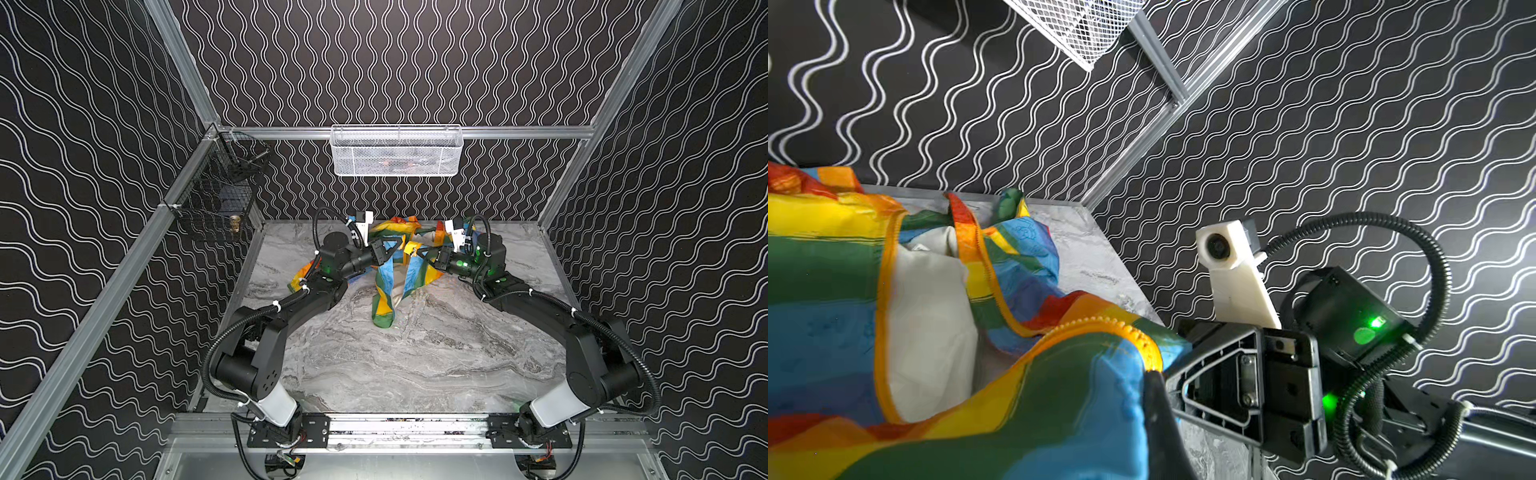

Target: Zip up the jacket

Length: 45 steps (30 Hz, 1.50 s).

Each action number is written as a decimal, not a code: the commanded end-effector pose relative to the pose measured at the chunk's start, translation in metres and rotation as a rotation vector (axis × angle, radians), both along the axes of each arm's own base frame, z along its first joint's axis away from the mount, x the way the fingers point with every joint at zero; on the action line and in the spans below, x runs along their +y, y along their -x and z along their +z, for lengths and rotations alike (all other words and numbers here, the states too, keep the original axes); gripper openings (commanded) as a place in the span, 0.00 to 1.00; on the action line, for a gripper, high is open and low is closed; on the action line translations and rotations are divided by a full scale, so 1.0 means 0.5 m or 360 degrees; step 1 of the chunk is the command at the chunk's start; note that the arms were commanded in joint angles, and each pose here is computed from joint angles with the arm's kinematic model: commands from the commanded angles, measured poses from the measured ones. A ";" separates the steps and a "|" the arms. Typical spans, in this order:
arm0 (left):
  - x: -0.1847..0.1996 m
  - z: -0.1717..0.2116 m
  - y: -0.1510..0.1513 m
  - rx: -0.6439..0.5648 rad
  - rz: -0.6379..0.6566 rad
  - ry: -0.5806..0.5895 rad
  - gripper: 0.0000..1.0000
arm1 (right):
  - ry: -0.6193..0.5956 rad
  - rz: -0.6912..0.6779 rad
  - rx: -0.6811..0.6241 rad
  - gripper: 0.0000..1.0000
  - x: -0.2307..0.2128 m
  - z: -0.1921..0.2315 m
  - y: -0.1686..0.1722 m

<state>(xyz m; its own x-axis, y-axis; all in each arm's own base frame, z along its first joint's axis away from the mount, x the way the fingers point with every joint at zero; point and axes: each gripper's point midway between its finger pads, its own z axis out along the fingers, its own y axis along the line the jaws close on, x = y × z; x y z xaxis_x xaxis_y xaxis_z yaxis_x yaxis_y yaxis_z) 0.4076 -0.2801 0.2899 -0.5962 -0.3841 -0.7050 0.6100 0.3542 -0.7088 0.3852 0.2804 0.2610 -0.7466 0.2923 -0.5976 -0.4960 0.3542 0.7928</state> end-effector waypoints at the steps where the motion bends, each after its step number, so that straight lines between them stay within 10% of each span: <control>1: -0.003 0.037 0.007 -0.0083 -0.0051 0.0100 0.00 | -0.0082 0.0079 -0.0115 0.00 0.010 0.039 0.010; 45: -0.014 0.037 -0.001 -0.0015 -0.0122 0.0324 0.00 | -0.0146 0.0161 -0.0177 0.00 0.030 0.054 0.020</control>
<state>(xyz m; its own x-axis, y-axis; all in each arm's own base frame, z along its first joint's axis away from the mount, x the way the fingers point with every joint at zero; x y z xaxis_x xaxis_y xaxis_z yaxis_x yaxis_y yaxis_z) 0.4122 -0.2878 0.2970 -0.6424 -0.4626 -0.6110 0.6021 0.1886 -0.7758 0.3753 0.2945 0.2732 -0.7429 0.2601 -0.6168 -0.5628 0.2563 0.7859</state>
